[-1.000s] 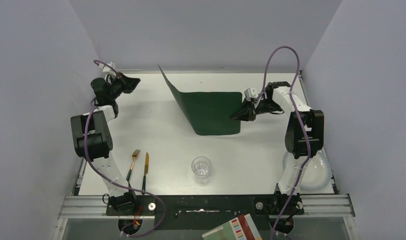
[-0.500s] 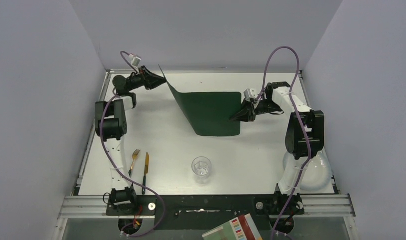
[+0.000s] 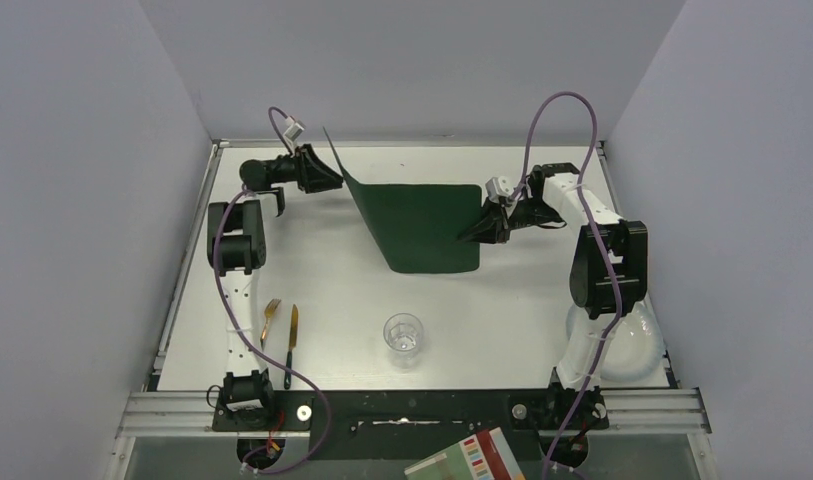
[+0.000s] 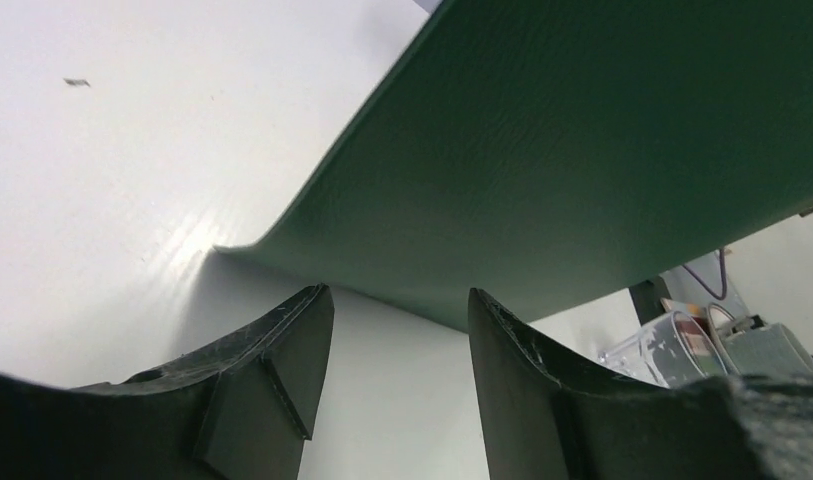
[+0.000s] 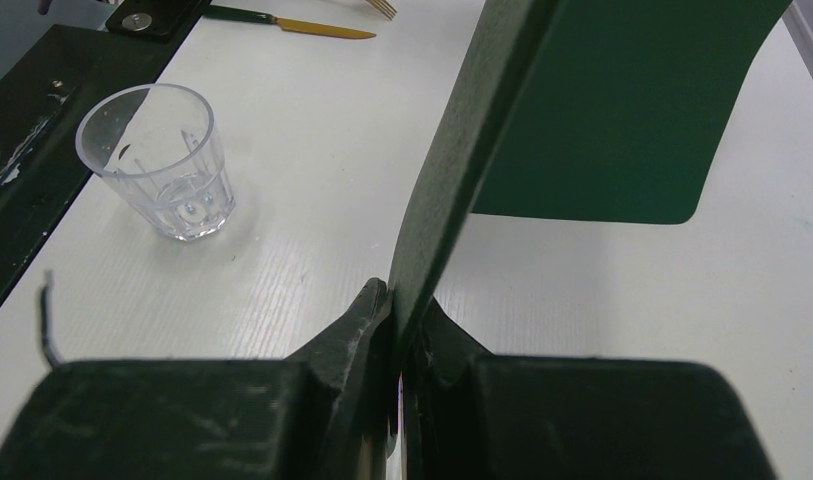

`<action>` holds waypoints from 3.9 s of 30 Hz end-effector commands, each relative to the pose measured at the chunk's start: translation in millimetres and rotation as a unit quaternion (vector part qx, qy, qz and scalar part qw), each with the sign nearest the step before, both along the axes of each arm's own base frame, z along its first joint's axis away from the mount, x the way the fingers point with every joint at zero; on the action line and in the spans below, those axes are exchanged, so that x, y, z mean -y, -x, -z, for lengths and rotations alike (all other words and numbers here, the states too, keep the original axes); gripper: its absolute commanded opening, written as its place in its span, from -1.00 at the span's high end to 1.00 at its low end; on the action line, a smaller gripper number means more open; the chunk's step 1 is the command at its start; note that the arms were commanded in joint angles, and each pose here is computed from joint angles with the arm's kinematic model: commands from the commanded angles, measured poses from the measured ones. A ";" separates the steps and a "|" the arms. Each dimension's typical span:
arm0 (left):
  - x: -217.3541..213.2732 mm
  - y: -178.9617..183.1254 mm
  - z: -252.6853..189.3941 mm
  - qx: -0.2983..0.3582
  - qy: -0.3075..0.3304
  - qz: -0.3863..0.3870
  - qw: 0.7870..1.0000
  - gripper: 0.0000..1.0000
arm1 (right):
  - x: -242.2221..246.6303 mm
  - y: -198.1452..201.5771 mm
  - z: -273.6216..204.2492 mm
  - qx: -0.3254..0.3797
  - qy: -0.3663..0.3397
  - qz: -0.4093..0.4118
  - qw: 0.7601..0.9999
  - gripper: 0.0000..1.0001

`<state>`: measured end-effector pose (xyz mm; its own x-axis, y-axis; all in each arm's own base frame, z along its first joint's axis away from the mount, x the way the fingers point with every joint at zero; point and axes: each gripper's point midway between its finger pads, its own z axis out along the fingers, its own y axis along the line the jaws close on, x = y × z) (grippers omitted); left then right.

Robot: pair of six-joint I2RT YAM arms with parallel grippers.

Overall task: Set the dinner table for one person
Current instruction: Flatten out the napkin at the center of the board.

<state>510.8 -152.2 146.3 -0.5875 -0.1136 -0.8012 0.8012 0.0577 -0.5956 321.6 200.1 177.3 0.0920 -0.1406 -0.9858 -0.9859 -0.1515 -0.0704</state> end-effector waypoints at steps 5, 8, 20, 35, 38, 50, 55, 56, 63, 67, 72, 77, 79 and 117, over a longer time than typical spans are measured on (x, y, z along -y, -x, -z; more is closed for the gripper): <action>-0.4 17.0 -16.9 0.225 -0.056 0.035 0.972 -0.06 | -6.8 -5.0 -26.9 0.006 -0.033 0.007 0.999 1.00; -9.1 2.4 -19.6 0.262 -0.063 0.029 0.963 -0.06 | -12.0 -1.2 -33.1 -0.006 -0.046 0.006 0.999 1.00; -25.6 -41.5 -36.0 0.393 -0.091 0.020 0.915 -0.03 | -26.7 10.7 -44.1 -0.018 -0.039 -0.017 0.999 1.00; 0.3 -35.7 -17.6 0.414 -0.080 0.040 0.906 -0.23 | -33.6 7.6 -34.7 -0.023 -0.024 -0.029 0.999 1.00; 7.1 -29.7 -20.7 0.407 -0.076 0.046 0.909 0.10 | -33.1 7.2 -33.1 -0.017 -0.021 -0.031 0.999 1.00; -0.9 7.4 -38.0 0.412 -0.078 0.042 0.907 1.00 | -26.8 0.2 -35.4 0.005 -0.022 -0.023 0.999 1.00; -15.0 0.3 -46.3 0.408 -0.078 0.022 0.909 -0.40 | -27.1 1.2 -41.4 0.013 -0.026 -0.023 0.999 1.00; -18.2 -1.1 -48.7 0.411 -0.078 0.017 0.908 -0.44 | -26.9 1.4 -42.2 0.014 -0.026 -0.023 0.999 1.00; -5.0 17.0 -71.1 0.435 -0.064 0.014 0.898 -0.40 | -25.2 -0.8 -57.5 0.024 -0.031 -0.018 0.999 1.00; -0.4 25.8 -76.3 0.439 -0.062 0.017 0.896 -0.38 | -26.2 0.2 -75.7 0.030 -0.038 -0.016 0.999 1.00; -0.9 29.9 -69.2 0.447 -0.067 0.022 0.892 -0.29 | -29.0 13.8 -104.9 0.046 -0.058 -0.020 0.997 1.00; -3.3 25.3 -53.9 0.445 -0.071 0.025 0.893 -0.20 | -27.8 32.5 -128.2 0.056 -0.061 -0.022 0.996 1.00; -2.9 23.7 -49.8 0.443 -0.071 0.027 0.893 -0.17 | -26.6 40.8 -136.6 0.058 -0.063 -0.022 0.996 1.00; -69.1 60.9 -77.9 0.416 -0.097 -0.051 0.903 1.00 | -108.6 60.2 -158.8 0.076 -0.111 -0.145 0.980 1.00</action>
<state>462.3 -95.2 175.0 -0.1243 -0.0366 -0.9916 0.9731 0.1907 -0.1290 281.2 281.4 275.4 0.1583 -0.1070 -0.9816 -0.9318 -0.3450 -0.1126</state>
